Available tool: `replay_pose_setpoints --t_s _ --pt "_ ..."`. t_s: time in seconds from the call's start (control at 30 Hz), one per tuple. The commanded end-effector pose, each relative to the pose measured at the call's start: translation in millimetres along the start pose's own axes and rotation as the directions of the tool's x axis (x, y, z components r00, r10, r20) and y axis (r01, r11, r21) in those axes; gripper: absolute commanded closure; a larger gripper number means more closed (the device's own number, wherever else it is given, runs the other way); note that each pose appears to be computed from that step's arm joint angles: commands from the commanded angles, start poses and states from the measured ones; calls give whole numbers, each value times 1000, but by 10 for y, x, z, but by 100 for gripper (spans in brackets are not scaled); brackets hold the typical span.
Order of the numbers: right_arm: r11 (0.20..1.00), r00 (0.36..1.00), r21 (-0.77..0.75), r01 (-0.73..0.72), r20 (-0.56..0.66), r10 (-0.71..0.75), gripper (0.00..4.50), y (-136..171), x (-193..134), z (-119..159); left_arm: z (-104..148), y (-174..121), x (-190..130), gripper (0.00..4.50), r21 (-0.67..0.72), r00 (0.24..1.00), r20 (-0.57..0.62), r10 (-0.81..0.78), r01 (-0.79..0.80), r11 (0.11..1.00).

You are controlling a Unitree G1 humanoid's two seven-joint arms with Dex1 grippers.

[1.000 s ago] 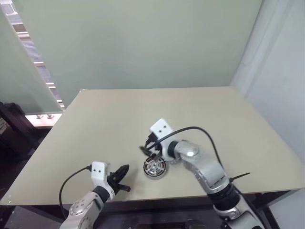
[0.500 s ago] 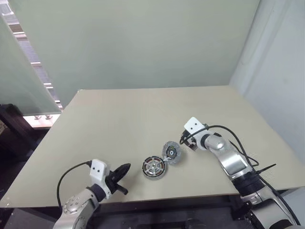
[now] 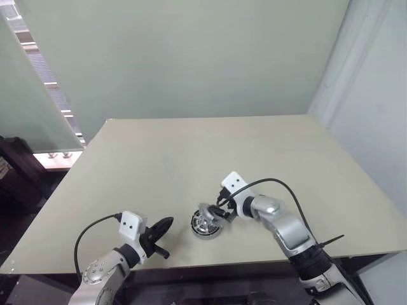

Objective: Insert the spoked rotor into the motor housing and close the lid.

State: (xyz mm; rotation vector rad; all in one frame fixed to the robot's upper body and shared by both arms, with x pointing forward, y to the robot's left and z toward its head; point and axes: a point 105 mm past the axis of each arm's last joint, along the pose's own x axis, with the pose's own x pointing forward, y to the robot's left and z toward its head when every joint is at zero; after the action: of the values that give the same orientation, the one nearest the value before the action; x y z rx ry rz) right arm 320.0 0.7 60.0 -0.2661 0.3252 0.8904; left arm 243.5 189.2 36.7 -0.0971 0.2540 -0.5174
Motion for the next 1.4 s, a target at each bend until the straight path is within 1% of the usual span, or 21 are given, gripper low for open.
replay_pose_setpoints --t_s 0.03,0.17,0.33,0.43,0.53,0.77,0.9,1.07,1.4 --pt "1000 999 -6 -9 31 9 2 55 39 59 174 -41 21 450 52 999 40 -22 20 998" --pt "1000 999 19 -8 51 7 2 29 61 42 179 -37 14 450 56 999 38 -18 16 998" --pt "991 989 127 -33 145 15 2 -104 24 159 168 -45 23 450 59 999 34 -18 16 998" --pt "983 975 151 -102 210 69 2 -159 -32 263 156 -60 37 450 58 999 31 -22 20 998" --pt "963 940 75 -259 249 233 2 -148 -139 324 145 -80 52 450 59 999 25 -37 35 998" --pt "886 872 -58 -460 160 463 2 -66 -177 178 157 -111 56 450 60 998 22 -58 56 997" --pt "846 839 -92 -526 110 533 2 -10 -149 77 155 -119 38 450 63 998 15 -61 60 996" --pt "831 830 -118 -543 72 553 2 -5 -71 2 142 -118 1 450 66 998 4 -58 58 996" --pt "834 833 -110 -541 68 549 2 2 50 -53 135 -129 -42 450 67 999 -6 -52 52 996"
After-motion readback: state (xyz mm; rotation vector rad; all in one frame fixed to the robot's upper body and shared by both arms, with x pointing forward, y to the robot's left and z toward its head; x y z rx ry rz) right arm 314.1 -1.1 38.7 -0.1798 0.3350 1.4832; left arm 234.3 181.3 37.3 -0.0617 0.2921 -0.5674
